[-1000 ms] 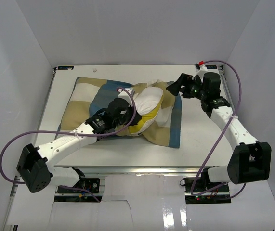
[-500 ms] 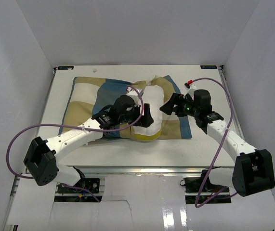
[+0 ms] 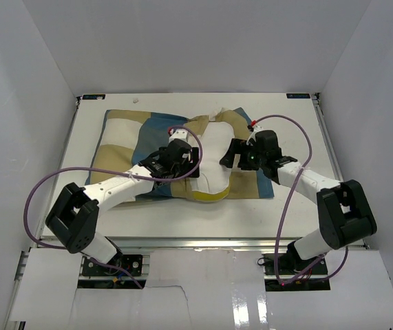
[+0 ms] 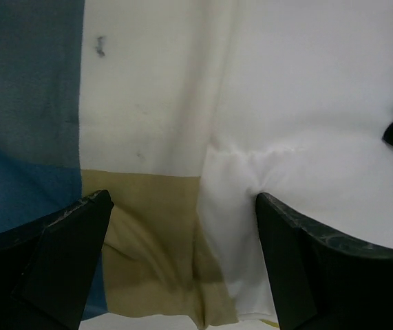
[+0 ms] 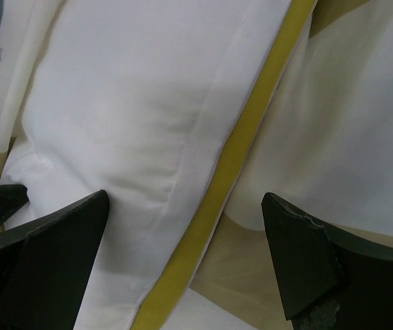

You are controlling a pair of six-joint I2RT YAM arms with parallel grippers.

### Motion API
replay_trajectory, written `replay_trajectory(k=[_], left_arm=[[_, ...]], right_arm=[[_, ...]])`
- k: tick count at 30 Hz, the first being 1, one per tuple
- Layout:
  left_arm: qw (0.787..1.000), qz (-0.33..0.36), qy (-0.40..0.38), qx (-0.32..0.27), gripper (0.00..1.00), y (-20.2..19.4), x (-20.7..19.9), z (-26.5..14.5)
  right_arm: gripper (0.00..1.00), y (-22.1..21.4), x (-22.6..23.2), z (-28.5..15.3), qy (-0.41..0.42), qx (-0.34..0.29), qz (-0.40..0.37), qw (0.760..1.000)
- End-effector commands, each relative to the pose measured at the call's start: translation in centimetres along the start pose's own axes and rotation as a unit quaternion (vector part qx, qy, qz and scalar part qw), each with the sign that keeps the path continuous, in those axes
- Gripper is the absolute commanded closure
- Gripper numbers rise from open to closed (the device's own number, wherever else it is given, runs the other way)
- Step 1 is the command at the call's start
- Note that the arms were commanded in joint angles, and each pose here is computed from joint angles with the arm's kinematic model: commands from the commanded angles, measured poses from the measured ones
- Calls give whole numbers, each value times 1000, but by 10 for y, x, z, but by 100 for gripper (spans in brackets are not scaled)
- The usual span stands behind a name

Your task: Remove the pillowcase from the pillow

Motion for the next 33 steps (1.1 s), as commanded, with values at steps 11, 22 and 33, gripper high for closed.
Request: replay_trajectory(k=[11, 22, 33], left_arm=[[999, -31, -36, -3, 55, 4, 20, 12], [998, -58, -9, -19, 100, 8, 38, -5], [991, -117, -5, -68, 100, 26, 61, -37]], right_arm=[[12, 5, 40, 48, 123, -31, -58, 990], [92, 40, 48, 21, 48, -73, -95, 992], [92, 64, 40, -69, -77, -172, -124, 974]])
Point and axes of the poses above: each gripper's point midway between its finger pads, its own z axis out along the fingers, its own x axis along the line the jaws close on, y = z × x, the point moved 7 cm from there along -z, back along the fingers, and after that the axes turned 8 degrees about -z, right-handed, at the moved point
